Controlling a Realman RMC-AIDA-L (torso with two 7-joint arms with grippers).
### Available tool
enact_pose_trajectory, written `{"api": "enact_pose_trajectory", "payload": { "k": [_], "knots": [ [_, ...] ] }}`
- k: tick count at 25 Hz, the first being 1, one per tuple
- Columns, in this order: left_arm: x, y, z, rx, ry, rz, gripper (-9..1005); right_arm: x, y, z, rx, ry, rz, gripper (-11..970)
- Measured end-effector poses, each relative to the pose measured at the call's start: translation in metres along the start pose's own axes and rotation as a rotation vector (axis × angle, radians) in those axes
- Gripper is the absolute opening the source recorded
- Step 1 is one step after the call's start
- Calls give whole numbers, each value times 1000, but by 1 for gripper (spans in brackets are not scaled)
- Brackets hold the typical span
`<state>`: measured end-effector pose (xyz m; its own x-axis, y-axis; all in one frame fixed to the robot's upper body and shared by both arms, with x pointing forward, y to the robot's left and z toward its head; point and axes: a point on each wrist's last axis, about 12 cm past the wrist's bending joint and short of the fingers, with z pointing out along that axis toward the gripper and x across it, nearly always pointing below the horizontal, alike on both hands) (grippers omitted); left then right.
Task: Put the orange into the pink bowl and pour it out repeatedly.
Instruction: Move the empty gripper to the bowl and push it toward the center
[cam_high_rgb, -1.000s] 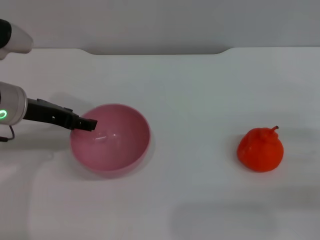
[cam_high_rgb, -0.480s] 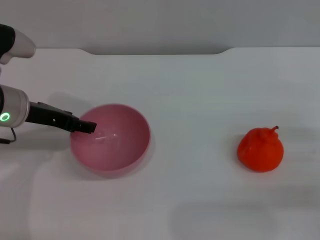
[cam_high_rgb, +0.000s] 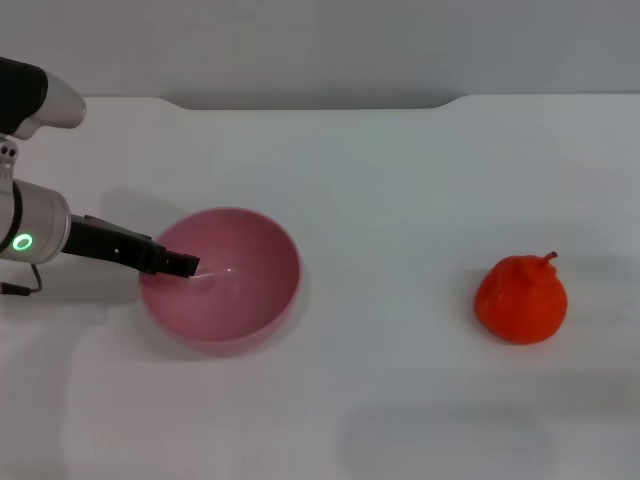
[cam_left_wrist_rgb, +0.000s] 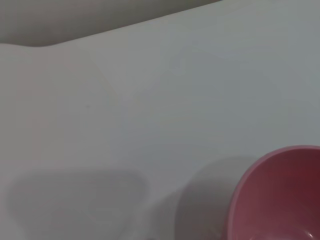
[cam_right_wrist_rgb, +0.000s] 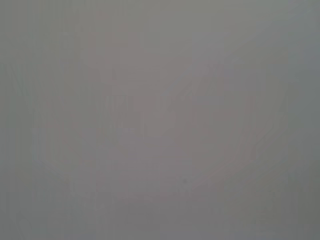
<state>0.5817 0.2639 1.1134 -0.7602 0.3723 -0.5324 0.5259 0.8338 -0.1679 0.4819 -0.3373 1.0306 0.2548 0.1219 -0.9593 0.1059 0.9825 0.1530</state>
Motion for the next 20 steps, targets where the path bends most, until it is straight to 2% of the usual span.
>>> {"api": "enact_pose_trajectory", "payload": {
  "k": [20],
  "knots": [
    [0,-1,3,-1,0,7,772,0,-2,-3,4,-2,-2,675]
  ]
}}
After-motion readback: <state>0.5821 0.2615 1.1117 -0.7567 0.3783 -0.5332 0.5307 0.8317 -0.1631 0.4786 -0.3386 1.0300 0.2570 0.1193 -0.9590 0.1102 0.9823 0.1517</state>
